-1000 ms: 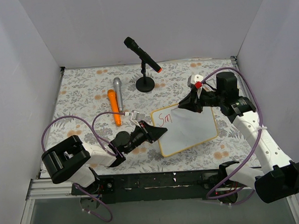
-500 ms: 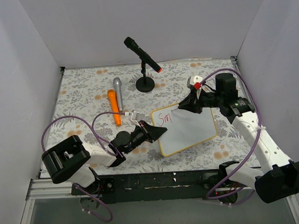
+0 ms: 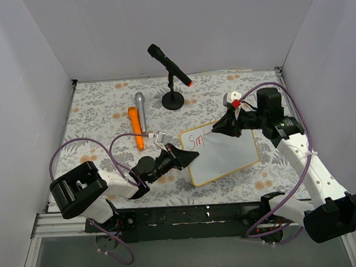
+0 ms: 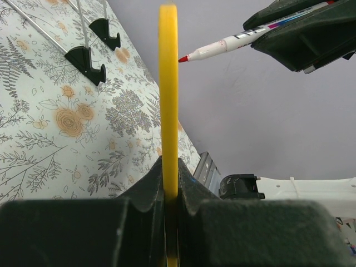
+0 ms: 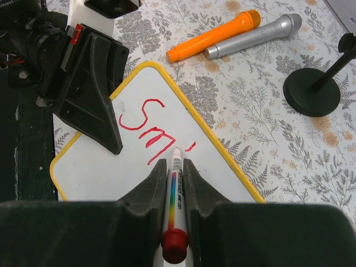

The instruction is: Write a sentence on the whiteboard

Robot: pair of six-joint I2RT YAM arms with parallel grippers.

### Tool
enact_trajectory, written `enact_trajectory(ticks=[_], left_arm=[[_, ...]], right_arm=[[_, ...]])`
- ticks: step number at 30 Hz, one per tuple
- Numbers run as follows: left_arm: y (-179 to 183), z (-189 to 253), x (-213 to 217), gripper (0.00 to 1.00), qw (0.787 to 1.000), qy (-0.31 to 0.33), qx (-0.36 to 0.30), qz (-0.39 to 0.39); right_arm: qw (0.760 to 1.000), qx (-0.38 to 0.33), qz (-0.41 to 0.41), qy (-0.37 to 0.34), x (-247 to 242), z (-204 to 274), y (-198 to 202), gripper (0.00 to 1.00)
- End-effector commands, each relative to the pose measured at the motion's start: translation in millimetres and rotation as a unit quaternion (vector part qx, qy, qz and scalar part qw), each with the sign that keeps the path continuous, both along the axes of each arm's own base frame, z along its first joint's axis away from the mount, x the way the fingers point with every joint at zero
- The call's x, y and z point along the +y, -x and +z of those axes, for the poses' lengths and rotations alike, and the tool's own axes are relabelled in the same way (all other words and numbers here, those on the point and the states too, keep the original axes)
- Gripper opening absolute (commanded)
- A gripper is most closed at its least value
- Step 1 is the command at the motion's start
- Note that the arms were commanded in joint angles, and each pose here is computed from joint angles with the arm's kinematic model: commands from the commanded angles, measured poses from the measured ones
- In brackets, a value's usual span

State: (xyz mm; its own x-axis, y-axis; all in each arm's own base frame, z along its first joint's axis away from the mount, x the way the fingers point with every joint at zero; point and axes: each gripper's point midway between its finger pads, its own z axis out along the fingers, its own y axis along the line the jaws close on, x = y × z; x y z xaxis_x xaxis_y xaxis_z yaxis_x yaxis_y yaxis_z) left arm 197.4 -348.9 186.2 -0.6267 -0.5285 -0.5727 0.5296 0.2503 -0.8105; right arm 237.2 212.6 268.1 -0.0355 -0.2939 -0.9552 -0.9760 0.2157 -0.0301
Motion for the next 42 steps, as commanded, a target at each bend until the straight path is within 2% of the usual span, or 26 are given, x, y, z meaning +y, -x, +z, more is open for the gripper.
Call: enact_trajectory(ticks=[1,17,33,42], left_arm=[[20,141,29,0.0,0.963,0.229,-0.141,-0.002],[22,143,30,0.0,0.962,0.233,-0.143,-0.006],[22,139,30,0.0,0.963,0.231,-0.141,-0.005],[22,140,31,0.0,0.962,0.232,-0.142,-0.004]], right_arm=[[1.0,-0.012,0.011,-0.01,4,9,2,0.01],[1.0,0.004,-0.003,0.005,3,-9,-3,0.01],[0.999,-0.017,-0.04,0.015,-5,0,-17,0.01],[1.0,0.0,-0.016,0.019,-5,-9,-5,0.01]])
